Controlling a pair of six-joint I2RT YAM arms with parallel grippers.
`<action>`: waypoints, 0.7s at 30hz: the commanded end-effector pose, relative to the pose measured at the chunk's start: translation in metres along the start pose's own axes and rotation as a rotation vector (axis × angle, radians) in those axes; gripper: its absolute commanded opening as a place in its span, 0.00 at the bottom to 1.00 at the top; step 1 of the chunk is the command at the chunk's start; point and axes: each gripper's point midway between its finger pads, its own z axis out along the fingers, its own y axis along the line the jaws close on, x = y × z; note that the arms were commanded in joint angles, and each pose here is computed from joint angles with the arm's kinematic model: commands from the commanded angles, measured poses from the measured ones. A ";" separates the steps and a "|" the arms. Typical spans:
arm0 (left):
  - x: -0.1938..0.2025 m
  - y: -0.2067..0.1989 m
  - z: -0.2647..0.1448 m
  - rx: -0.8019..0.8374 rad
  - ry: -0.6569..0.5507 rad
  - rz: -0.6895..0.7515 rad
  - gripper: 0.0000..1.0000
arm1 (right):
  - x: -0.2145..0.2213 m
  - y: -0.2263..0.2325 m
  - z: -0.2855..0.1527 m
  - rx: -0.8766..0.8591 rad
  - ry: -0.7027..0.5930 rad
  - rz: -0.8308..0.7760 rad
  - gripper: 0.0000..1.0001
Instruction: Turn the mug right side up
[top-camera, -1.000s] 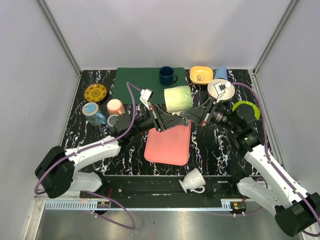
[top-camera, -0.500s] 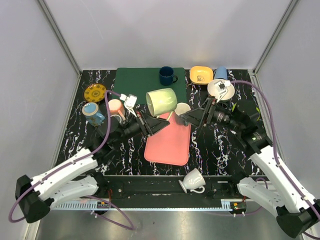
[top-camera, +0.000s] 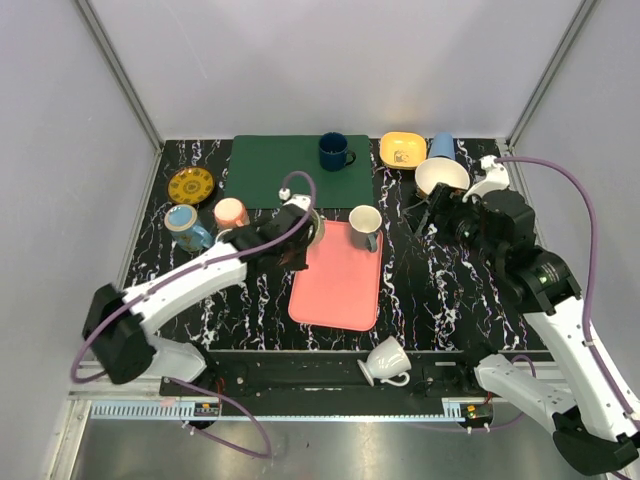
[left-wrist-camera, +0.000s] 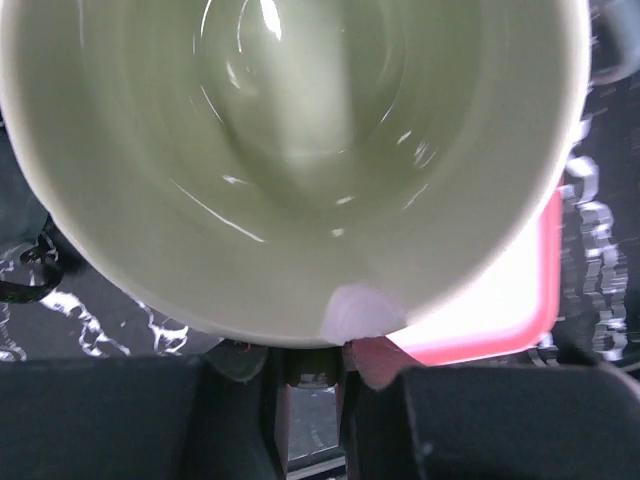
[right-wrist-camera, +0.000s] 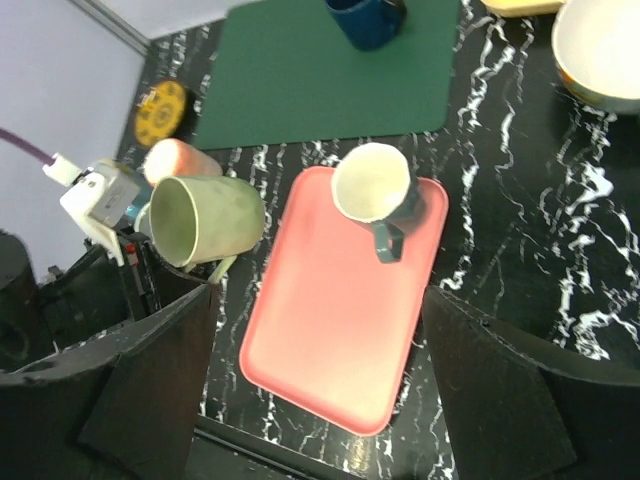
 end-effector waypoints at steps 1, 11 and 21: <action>-0.037 -0.008 0.013 -0.017 -0.029 0.047 0.00 | 0.007 -0.019 0.000 0.087 0.008 -0.031 0.88; -0.043 -0.037 0.081 0.002 0.098 0.101 0.00 | 0.024 -0.022 0.008 0.072 0.051 -0.029 0.88; -0.027 -0.032 0.127 -0.023 0.201 0.111 0.00 | 0.035 -0.028 0.014 0.079 0.072 -0.049 0.88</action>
